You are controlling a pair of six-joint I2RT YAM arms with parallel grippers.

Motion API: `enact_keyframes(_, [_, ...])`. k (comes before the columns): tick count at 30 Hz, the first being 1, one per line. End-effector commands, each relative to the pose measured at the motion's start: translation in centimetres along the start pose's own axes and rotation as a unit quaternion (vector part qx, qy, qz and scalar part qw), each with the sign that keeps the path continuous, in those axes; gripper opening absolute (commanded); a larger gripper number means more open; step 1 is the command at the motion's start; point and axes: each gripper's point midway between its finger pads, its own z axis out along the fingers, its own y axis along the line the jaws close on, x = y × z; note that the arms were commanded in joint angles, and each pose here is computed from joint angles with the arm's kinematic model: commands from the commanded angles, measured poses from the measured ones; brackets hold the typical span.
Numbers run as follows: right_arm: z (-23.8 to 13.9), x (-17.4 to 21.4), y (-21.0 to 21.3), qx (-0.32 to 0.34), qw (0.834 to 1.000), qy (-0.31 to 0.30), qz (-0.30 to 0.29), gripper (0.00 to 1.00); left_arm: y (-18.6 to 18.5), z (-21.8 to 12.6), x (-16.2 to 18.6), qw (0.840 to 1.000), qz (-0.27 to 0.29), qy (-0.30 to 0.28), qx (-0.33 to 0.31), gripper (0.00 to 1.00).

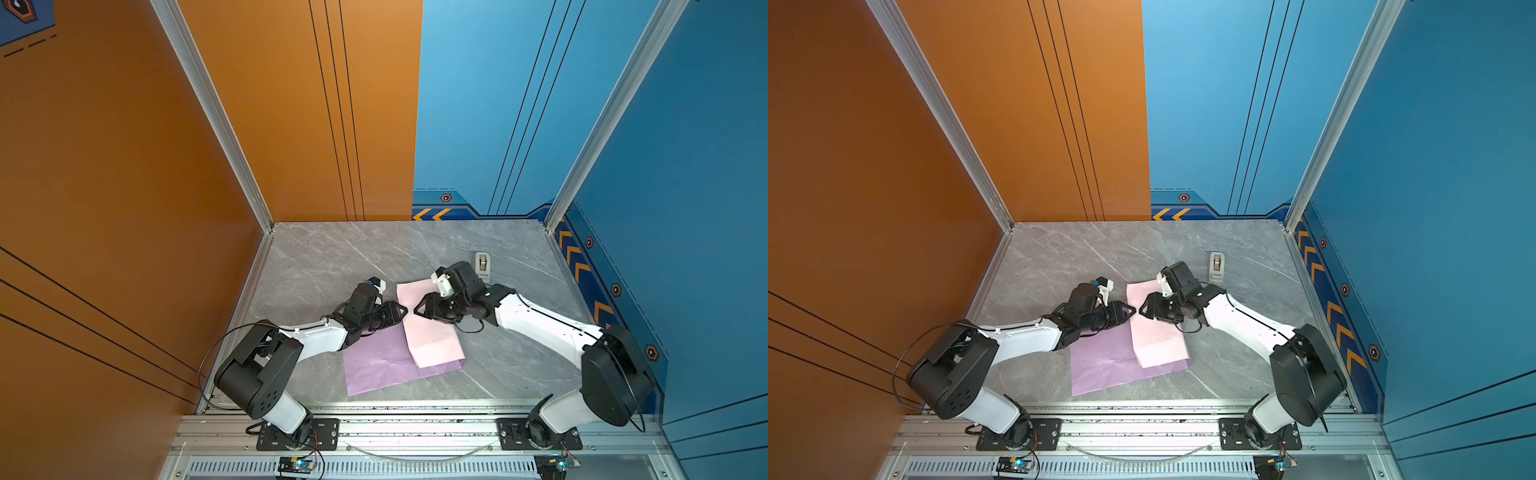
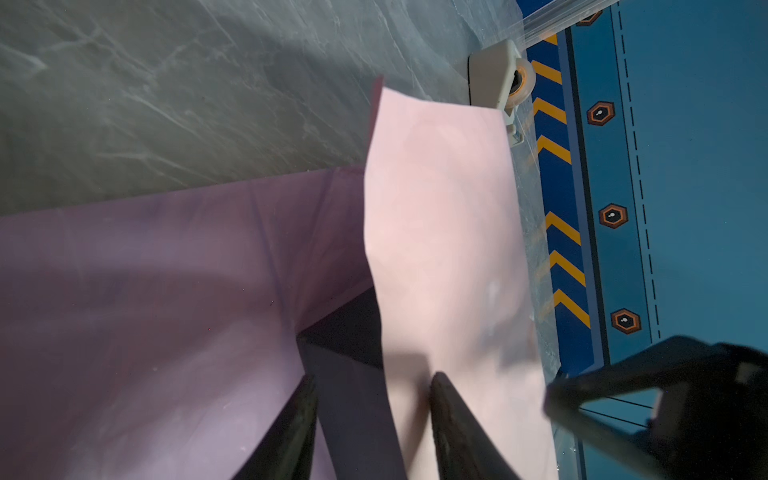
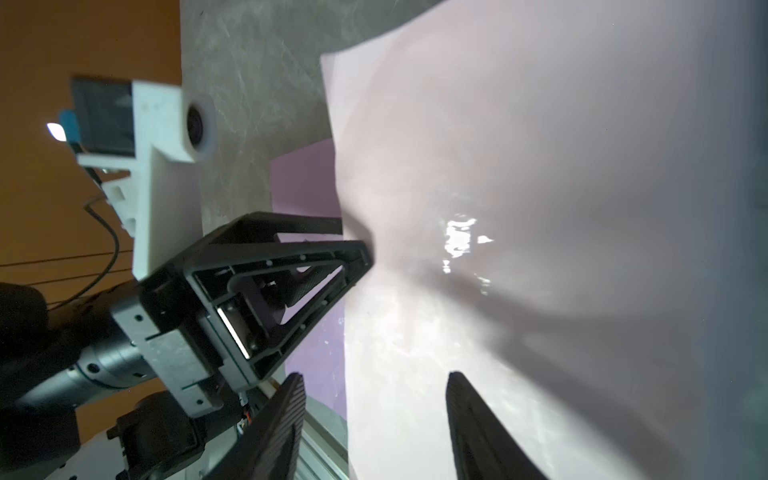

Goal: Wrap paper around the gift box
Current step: 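Press the flap onto the box with the left gripper while the right holds it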

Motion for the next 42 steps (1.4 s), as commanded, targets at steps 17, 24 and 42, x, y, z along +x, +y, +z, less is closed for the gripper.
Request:
enact_keyframes(17, [0.2, 5.2, -9.7, 0.126, 0.983, 0.132, 0.008, 0.60, -1.3, -1.3, 0.4, 1.000, 0.019, 0.008, -0.015, 0.58])
enact_keyframes(24, [0.8, 5.8, -9.3, 0.125, 0.983, 0.134, 0.011, 0.59, -3.4, -2.1, 1.6, 1.000, 0.021, 0.005, 0.006, 0.65])
enact_keyframes(42, [1.1, 5.6, -9.2, 0.115, 0.988, 0.091, 0.053, 0.57, -1.7, 1.5, 4.8, 0.999, 0.011, 0.043, -0.018, 0.45])
